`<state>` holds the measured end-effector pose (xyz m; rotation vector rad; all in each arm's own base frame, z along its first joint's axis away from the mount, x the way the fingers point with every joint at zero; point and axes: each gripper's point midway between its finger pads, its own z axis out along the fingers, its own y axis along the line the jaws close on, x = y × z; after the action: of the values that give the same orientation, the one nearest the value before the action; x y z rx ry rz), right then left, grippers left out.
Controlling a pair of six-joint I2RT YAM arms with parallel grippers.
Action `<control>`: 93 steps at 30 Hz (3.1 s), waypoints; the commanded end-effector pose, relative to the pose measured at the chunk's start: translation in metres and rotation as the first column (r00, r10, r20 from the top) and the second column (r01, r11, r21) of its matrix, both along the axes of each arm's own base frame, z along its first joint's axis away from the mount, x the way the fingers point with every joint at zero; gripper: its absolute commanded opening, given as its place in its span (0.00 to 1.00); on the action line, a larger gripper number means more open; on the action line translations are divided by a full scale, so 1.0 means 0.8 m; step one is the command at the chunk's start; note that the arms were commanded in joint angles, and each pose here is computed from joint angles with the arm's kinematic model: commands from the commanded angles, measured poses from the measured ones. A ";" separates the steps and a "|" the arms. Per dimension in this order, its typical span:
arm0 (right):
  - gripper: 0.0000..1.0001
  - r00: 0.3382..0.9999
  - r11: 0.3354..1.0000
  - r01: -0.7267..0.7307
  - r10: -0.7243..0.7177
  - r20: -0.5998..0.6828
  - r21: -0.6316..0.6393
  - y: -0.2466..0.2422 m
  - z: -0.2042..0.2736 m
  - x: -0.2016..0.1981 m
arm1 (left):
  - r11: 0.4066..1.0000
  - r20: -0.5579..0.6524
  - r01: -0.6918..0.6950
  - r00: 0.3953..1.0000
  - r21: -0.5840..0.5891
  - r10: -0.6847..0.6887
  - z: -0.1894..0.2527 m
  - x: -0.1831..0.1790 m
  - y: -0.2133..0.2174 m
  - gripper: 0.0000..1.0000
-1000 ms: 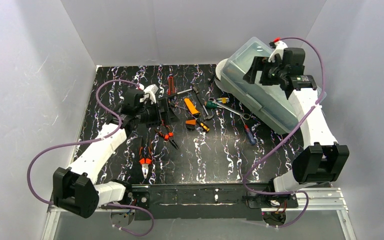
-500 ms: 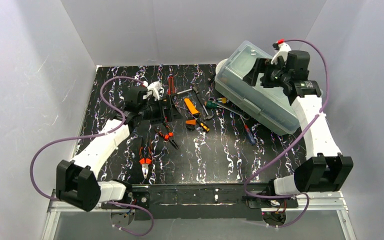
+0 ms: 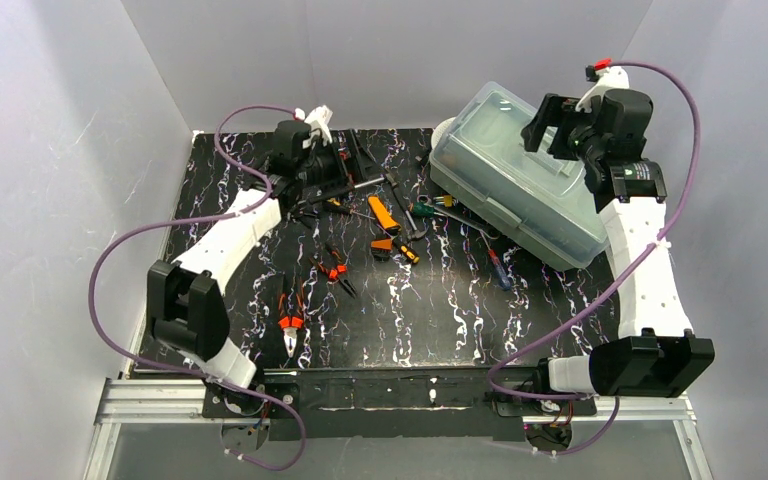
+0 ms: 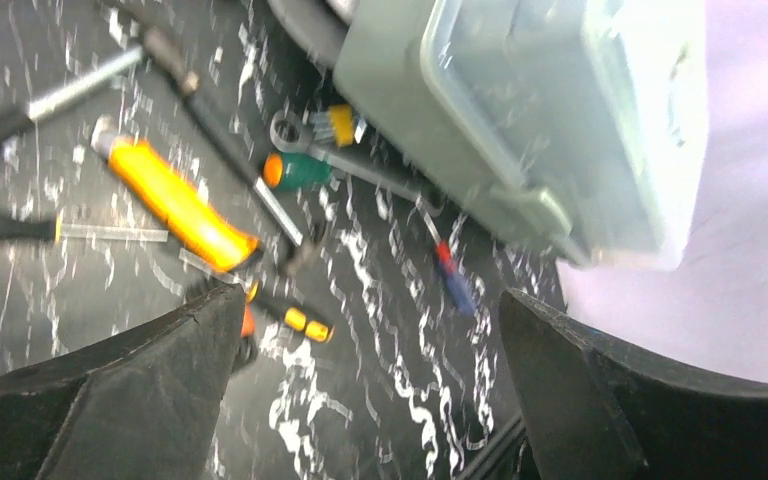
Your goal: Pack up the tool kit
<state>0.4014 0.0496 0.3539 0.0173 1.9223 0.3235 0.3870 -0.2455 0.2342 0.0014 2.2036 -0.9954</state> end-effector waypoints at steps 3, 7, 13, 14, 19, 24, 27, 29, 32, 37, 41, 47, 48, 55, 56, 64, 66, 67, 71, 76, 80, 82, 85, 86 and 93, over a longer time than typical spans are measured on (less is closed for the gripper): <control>0.90 0.968 0.969 0.247 -0.246 0.044 -0.027 -0.058 0.016 -0.001 | 0.989 0.142 0.021 0.990 -0.149 0.000 0.059 0.069 -0.039 0.99; 0.39 0.954 0.955 0.295 -0.294 0.064 -0.005 -0.073 0.013 -0.002 | 0.956 0.172 0.065 0.985 -0.286 -0.016 0.072 0.115 -0.074 1.00; 0.01 0.984 0.982 0.178 -0.176 -0.035 0.069 -0.042 -0.022 0.015 | 0.864 0.274 0.161 0.961 -0.477 -0.028 0.088 0.195 -0.133 0.99; 0.01 0.989 0.986 0.136 -0.129 -0.078 0.098 -0.030 -0.034 0.019 | 0.848 0.276 0.200 0.959 -0.490 -0.067 0.090 0.193 -0.155 1.00; 0.01 0.938 0.955 0.119 -0.019 -0.346 0.271 0.010 -0.132 0.016 | 0.801 0.204 0.312 0.949 -0.511 -0.240 0.037 0.129 -0.228 0.99; 0.01 0.918 0.932 0.252 -0.145 -0.368 0.262 -0.009 -0.145 -0.007 | 0.778 0.179 0.358 0.933 -0.516 -0.311 0.019 0.062 -0.252 1.00; 0.01 0.922 0.913 0.312 -0.225 -0.314 0.263 -0.023 -0.143 -0.022 | 0.776 0.148 0.376 0.925 -0.506 -0.351 0.004 0.029 -0.264 0.99; 0.01 0.922 0.909 0.327 -0.248 -0.296 0.257 -0.027 -0.144 -0.033 | 0.770 0.144 0.380 0.922 -0.512 -0.360 0.001 0.014 -0.264 1.00; 0.01 0.919 0.909 0.336 -0.259 -0.298 0.247 -0.030 -0.146 -0.047 | 0.760 0.125 0.384 0.918 -0.524 -0.377 -0.002 -0.003 -0.264 0.99; 0.01 0.913 0.911 0.342 -0.264 -0.310 0.232 -0.031 -0.156 -0.064 | 0.742 0.106 0.404 0.903 -0.535 -0.416 -0.006 -0.042 -0.262 0.95; 0.01 0.903 0.902 0.377 -0.307 -0.301 0.212 -0.041 -0.153 -0.074 | 0.747 0.098 0.418 0.896 -0.517 -0.433 -0.004 -0.073 -0.253 0.95; 0.01 0.904 0.887 0.407 -0.358 -0.231 0.218 -0.052 -0.120 -0.082 | 0.771 0.097 0.450 0.883 -0.451 -0.458 -0.012 -0.117 -0.230 0.96; 0.01 0.906 0.888 0.404 -0.356 -0.228 0.219 -0.051 -0.116 -0.083 | 0.767 0.091 0.457 0.878 -0.451 -0.470 -0.012 -0.123 -0.228 0.96; 0.04 0.926 0.920 0.337 -0.286 -0.245 0.200 -0.039 -0.106 -0.097 | 0.784 0.115 0.494 0.864 -0.377 -0.490 0.006 -0.156 -0.201 0.97; 0.05 0.932 0.929 0.309 -0.253 -0.260 0.204 -0.032 -0.110 -0.103 | 0.803 0.117 0.490 0.869 -0.339 -0.481 0.007 -0.157 -0.194 0.98; 0.56 0.927 0.952 0.173 -0.071 -0.369 0.252 0.027 -0.173 -0.178 | 0.958 0.016 0.278 0.960 0.070 -0.280 -0.025 -0.142 -0.091 0.98; 0.76 0.911 0.960 0.144 -0.033 -0.411 0.242 0.046 -0.196 -0.196 | 0.965 0.019 0.232 0.972 0.124 -0.236 -0.031 -0.140 -0.068 0.98; 0.78 0.901 0.965 0.139 -0.029 -0.434 0.224 0.053 -0.209 -0.203 | 0.967 0.017 0.212 0.976 0.144 -0.217 -0.034 -0.140 -0.057 0.98; 0.78 0.848 0.948 0.268 -0.149 -0.509 0.170 0.061 -0.259 -0.212 | 0.969 0.017 0.156 0.987 0.191 -0.162 -0.041 -0.147 -0.024 0.98; 0.77 0.783 0.868 0.453 -0.279 -0.556 0.203 0.086 -0.305 -0.203 | 0.958 0.074 0.117 0.987 0.264 -0.141 -0.025 -0.158 0.010 0.98; 0.79 0.708 0.829 0.557 -0.442 -0.551 0.051 0.094 -0.314 -0.190 | 0.933 0.114 0.064 0.987 0.355 -0.112 -0.018 -0.160 0.040 0.98; 0.80 0.641 0.801 0.594 -0.526 -0.559 -0.074 0.093 -0.328 -0.183 | 0.920 0.123 0.047 0.987 0.389 -0.103 -0.017 -0.163 0.053 0.98; 0.80 0.564 0.759 0.630 -0.593 -0.575 -0.163 0.102 -0.341 -0.172 | 0.911 0.126 0.035 0.988 0.411 -0.095 -0.017 -0.172 0.066 0.98; 0.80 0.548 0.748 0.638 -0.607 -0.575 -0.182 0.104 -0.346 -0.168 | 0.909 0.125 0.032 0.988 0.415 -0.092 -0.018 -0.175 0.070 0.98; 0.78 0.550 0.742 0.644 -0.618 -0.562 -0.186 0.120 -0.373 -0.146 | 0.876 0.181 -0.039 0.982 0.480 -0.056 -0.015 -0.191 0.111 0.98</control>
<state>0.2703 0.1486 0.0533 0.8953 2.4496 -0.1427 0.2413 -0.1873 0.2245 0.3214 2.2219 -0.5413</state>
